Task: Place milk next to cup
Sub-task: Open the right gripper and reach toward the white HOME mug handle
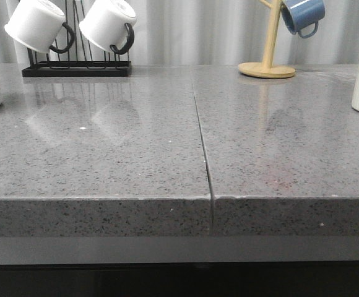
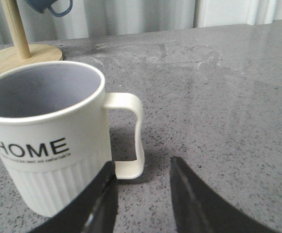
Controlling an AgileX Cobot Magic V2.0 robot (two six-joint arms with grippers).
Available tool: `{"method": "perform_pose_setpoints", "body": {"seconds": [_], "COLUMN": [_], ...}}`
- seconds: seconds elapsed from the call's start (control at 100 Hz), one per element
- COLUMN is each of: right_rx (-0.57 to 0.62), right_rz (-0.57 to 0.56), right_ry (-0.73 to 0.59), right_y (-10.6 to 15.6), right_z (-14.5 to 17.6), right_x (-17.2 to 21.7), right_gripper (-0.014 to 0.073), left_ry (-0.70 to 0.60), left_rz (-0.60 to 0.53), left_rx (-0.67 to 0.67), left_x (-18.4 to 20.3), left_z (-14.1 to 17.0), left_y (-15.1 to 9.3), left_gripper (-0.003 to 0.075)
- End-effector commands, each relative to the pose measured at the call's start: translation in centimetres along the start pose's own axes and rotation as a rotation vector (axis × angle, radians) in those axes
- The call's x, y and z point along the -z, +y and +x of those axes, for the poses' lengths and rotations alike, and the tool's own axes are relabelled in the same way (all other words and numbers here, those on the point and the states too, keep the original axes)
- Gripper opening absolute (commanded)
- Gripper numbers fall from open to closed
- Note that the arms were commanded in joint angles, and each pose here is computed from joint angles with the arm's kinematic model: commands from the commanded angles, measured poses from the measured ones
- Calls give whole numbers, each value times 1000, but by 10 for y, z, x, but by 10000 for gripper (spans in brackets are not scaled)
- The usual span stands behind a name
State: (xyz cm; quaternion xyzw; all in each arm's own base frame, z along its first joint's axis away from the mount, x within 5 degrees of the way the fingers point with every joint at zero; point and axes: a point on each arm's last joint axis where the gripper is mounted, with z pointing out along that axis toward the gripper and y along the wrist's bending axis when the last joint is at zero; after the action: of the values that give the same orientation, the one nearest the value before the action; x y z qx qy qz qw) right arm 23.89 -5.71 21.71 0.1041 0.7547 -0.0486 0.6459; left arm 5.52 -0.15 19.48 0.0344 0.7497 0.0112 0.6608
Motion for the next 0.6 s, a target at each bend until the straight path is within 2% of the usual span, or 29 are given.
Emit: {"method": "perform_pose_setpoints", "body": {"seconds": [0.0,0.27,0.49,0.54,0.59], "right_rx": [4,2,2,3,3], "right_rz": [-15,-13,-14,-15,-15], "right_ry": [-114,-71,-92,-103,-111], "right_y": [1,-1,-2,-2,-1], "right_z": [-18,-11,-17,-20,-22], "right_x": [-9,-45,-63,-64,-65], "right_gripper": [289,289,287,263,197], "left_ry": [-69,-69,-69,-69,-69], "left_rz": [-4,-4,-4,-4,-4], "left_rx": [13,13,13,13,13], "left_x": [-1,-1,-1,-1,-1], "left_z": [6,6,6,6,6], "left_y": [0,0,0,0,0], "left_gripper": [-20,-20,-20,-20,-21]}}
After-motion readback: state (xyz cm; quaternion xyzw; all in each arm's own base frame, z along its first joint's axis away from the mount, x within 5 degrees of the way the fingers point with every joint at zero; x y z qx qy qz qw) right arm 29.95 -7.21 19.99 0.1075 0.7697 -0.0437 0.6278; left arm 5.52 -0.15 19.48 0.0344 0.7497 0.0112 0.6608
